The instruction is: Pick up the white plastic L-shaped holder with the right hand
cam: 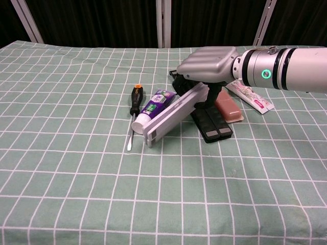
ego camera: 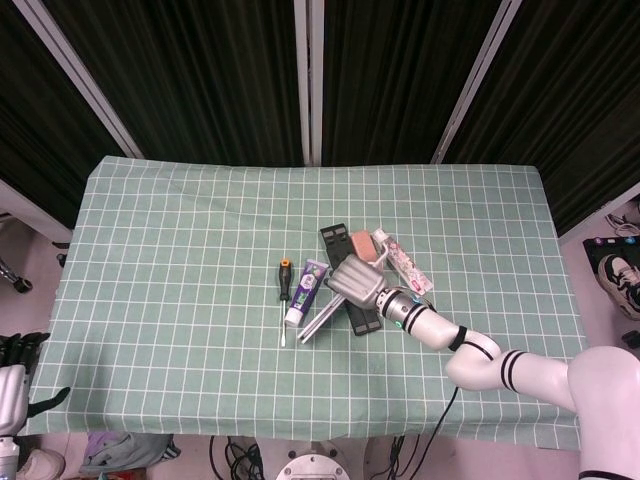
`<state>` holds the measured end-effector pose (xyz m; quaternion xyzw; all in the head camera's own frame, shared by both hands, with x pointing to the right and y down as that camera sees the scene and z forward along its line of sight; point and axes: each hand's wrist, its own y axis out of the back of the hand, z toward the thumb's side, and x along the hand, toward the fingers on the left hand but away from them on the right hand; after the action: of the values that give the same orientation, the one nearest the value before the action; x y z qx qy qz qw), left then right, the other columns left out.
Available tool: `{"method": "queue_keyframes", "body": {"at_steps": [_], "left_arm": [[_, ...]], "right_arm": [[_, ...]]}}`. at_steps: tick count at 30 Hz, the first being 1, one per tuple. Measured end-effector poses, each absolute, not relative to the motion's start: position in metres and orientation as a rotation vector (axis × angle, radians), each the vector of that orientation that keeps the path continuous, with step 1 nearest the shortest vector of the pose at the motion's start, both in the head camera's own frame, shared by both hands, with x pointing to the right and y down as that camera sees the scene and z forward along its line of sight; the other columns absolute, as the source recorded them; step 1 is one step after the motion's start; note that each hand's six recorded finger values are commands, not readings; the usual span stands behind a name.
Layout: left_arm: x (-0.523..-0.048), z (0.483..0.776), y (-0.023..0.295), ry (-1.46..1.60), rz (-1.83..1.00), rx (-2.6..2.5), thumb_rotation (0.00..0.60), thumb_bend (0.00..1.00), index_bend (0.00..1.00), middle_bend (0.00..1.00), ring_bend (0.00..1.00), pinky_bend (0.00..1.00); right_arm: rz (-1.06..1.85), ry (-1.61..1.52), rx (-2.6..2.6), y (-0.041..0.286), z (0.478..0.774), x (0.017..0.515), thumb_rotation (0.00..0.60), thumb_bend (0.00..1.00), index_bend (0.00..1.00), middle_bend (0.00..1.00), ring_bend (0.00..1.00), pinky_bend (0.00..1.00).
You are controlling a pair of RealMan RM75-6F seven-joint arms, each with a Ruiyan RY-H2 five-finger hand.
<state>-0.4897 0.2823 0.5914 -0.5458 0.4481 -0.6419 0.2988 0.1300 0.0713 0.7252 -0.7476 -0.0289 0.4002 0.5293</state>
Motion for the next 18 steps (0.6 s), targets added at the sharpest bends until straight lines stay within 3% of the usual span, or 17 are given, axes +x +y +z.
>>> {"method": "queue_keyframes", "body": {"at_steps": [8,18], "left_arm": [[-0.492,0.590,0.286,1.197,-1.709,-1.447,0.600,0.01,0.20,0.17,0.10,0.15],[-0.492,0.583,0.289,1.202,-1.707,-1.428,0.600,0.01,0.20,0.17,0.10,0.15]], "right_arm": [[0.809,-0.182,-1.832,0.068,0.705,0.115,0.600,0.42,0.79,0.65,0.51,0.58],[0.511,-0.451,-1.875,0.055,0.631,0.069,0.600,0.42,0.79,0.65,0.51,0.58]]}}
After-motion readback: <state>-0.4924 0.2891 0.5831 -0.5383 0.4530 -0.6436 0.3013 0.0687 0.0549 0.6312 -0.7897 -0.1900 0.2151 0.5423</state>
